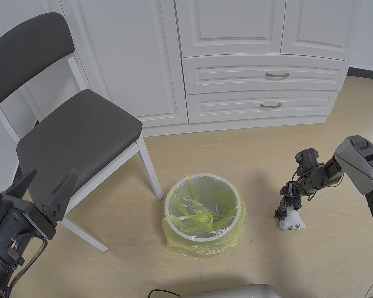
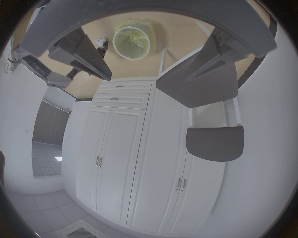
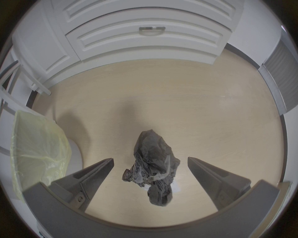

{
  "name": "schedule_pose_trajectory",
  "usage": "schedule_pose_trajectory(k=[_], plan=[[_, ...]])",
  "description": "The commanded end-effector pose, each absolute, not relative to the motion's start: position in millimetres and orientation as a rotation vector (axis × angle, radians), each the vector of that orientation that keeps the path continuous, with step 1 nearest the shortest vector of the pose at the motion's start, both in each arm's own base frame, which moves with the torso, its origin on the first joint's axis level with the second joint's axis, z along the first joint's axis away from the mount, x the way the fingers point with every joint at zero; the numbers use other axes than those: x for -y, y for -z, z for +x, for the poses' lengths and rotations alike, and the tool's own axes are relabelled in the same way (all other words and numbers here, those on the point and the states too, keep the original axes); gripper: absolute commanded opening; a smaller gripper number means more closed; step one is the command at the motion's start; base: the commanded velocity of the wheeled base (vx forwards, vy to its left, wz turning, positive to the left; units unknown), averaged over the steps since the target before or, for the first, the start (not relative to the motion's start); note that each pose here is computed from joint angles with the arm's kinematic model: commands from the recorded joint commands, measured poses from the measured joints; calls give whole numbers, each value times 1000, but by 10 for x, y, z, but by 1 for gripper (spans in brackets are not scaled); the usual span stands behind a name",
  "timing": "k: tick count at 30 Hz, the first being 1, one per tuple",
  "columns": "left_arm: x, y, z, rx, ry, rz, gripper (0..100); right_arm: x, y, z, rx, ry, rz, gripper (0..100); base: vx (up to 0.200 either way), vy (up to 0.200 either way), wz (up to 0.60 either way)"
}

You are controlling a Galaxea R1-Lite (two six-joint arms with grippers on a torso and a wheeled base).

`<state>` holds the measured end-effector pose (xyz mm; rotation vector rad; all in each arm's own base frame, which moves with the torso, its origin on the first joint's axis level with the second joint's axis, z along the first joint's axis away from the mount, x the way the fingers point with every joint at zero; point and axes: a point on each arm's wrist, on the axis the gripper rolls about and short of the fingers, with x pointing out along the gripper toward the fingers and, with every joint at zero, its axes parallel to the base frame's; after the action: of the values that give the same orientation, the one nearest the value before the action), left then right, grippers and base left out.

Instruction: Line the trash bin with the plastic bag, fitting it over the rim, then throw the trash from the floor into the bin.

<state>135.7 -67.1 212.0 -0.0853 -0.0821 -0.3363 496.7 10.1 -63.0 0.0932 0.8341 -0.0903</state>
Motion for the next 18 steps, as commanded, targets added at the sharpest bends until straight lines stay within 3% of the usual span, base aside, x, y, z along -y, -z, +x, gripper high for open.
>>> schedule_pose_trajectory(k=[1, 12, 13, 18], plan=[[637, -2172, 1335, 107, 322, -95, 100, -129, 1029, 5062, -866, 97, 135, 100, 0, 0, 0], [643, -2161, 1347, 100, 323, -91, 100, -152, 1399, 5129, -961, 192, 118, 100, 0, 0, 0], [643, -2161, 1347, 100, 323, -91, 100, -152, 1406, 5128, -961, 193, 119, 0, 0, 0, 0], [642, -2148, 1344, 95, 322, -89, 100, -152, 1363, 5144, -947, 195, 128, 0, 0, 0, 0]])
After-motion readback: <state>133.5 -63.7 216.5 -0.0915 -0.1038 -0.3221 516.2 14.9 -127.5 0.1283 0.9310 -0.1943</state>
